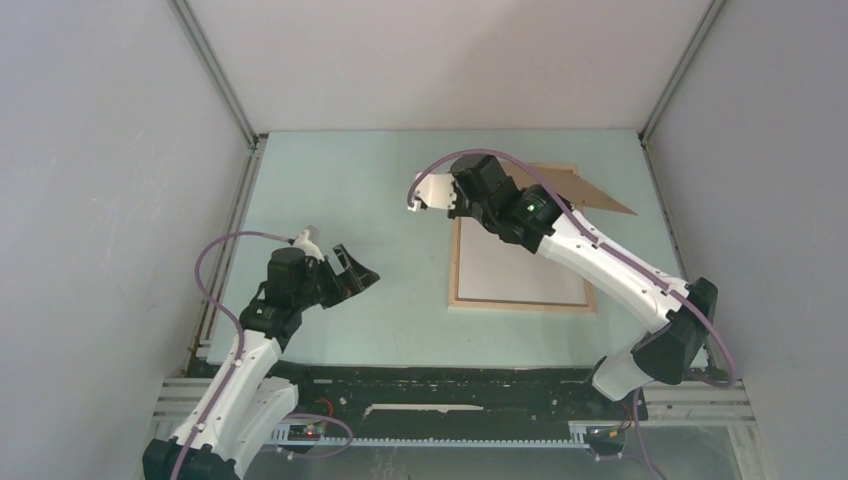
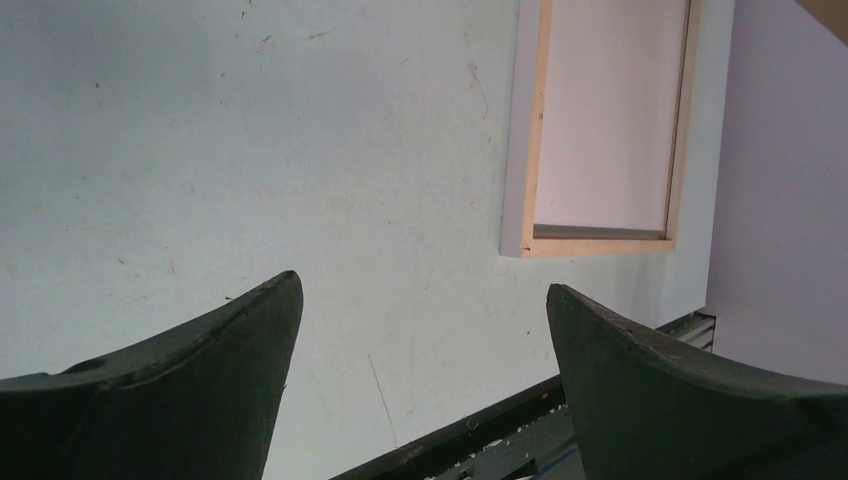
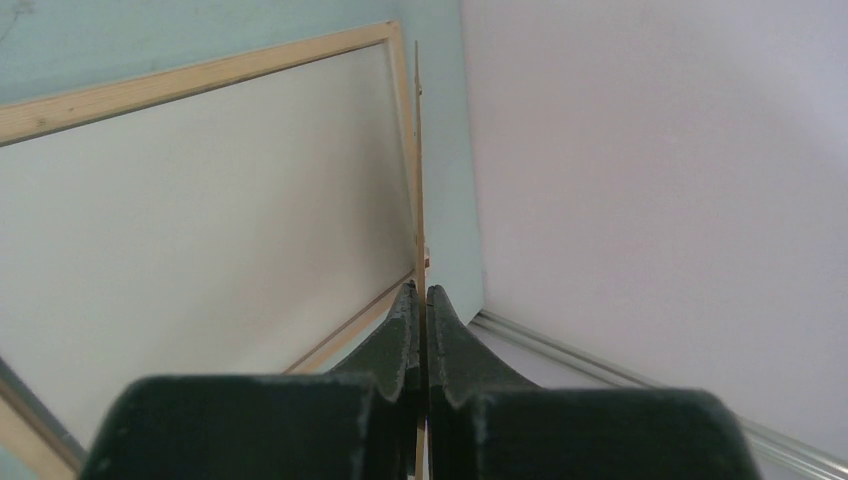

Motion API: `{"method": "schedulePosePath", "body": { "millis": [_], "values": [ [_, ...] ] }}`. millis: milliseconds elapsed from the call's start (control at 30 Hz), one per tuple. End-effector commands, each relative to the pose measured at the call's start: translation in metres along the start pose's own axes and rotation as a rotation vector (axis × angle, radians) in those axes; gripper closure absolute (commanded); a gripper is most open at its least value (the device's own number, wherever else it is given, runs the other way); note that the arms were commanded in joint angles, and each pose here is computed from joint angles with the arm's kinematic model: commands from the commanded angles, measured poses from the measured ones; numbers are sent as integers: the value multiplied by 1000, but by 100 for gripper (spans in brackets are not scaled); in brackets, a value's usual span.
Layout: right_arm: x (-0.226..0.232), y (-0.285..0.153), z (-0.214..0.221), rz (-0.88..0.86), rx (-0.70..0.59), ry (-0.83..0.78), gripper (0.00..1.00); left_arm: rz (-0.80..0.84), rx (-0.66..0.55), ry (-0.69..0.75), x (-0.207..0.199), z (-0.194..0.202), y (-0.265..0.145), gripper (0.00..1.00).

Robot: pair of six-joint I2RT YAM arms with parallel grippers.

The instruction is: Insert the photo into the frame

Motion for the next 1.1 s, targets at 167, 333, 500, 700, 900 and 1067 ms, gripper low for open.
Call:
{"method": "schedulePosePath", "body": {
  "millis": [167, 333, 500, 700, 900, 1067],
  "values": [
    [21, -1, 17, 19, 47, -24, 100, 54, -61, 60, -18, -24, -10, 0],
    [45, 11, 22, -8, 62, -36, 100, 55, -61, 64, -19, -24, -12, 0],
    [62, 26, 24, 20, 105, -56, 96, 54, -57, 62, -18, -21, -14, 0],
    [79, 40, 28, 38, 153, -59, 94, 56, -62, 65, -20, -21, -17, 0],
    [95, 50, 37, 33, 188, 0, 67, 56, -59, 65, -20, -19, -19, 0],
    [117, 51, 42, -21, 181, 48, 41, 61, -60, 66, -21, -20, -20, 0]
  ]
}}
Point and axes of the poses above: each gripper's point midway between its finger pads, its own y axis out along the fingers, its own x axis along the line the jaws close on, z = x × y, the point moved 1 cm from there along -y, back along the fingers, and after that the axes turned 15 degrees about y, right-handed, at the moved point
